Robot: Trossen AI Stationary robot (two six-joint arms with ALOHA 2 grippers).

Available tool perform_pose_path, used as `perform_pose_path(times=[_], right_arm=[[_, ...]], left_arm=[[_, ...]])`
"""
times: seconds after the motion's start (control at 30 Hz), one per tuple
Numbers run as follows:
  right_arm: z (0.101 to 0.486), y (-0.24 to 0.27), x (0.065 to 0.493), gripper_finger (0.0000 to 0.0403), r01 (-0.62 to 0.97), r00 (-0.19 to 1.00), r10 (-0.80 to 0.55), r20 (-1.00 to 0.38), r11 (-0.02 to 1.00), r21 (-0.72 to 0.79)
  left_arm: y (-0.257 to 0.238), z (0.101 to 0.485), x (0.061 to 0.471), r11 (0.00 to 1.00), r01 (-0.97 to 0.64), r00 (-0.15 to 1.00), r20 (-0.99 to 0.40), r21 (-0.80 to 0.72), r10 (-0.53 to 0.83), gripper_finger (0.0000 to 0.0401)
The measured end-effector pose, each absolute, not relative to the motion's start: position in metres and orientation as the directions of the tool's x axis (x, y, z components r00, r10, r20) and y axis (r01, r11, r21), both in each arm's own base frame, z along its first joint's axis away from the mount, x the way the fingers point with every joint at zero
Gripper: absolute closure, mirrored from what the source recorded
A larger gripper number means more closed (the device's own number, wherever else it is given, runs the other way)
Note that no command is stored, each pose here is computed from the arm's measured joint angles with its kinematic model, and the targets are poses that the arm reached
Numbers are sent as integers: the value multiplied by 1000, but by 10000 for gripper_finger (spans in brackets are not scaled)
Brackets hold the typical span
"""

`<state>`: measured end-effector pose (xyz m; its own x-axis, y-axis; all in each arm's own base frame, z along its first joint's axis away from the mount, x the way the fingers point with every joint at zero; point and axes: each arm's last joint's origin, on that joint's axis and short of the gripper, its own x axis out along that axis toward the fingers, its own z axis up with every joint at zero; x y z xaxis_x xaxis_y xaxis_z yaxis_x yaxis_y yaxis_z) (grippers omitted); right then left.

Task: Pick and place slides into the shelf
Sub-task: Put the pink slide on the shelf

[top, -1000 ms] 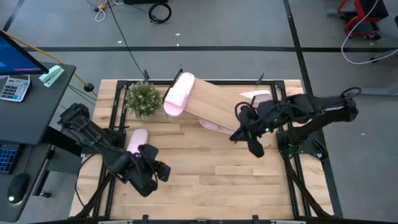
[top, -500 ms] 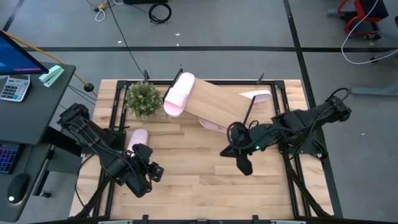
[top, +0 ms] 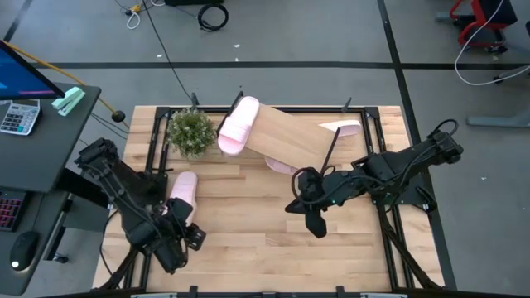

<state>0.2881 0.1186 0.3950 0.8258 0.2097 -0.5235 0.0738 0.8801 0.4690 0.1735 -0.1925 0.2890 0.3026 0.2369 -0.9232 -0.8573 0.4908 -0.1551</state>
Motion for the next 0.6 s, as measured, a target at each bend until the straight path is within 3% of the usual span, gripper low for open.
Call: perform_pose_path(times=[0.6], right_arm=[[397, 117, 286, 389, 53, 831, 210, -516, 892, 450]], left_arm=[[-196, 288, 161, 483, -869, 245, -940, -104, 239, 170]])
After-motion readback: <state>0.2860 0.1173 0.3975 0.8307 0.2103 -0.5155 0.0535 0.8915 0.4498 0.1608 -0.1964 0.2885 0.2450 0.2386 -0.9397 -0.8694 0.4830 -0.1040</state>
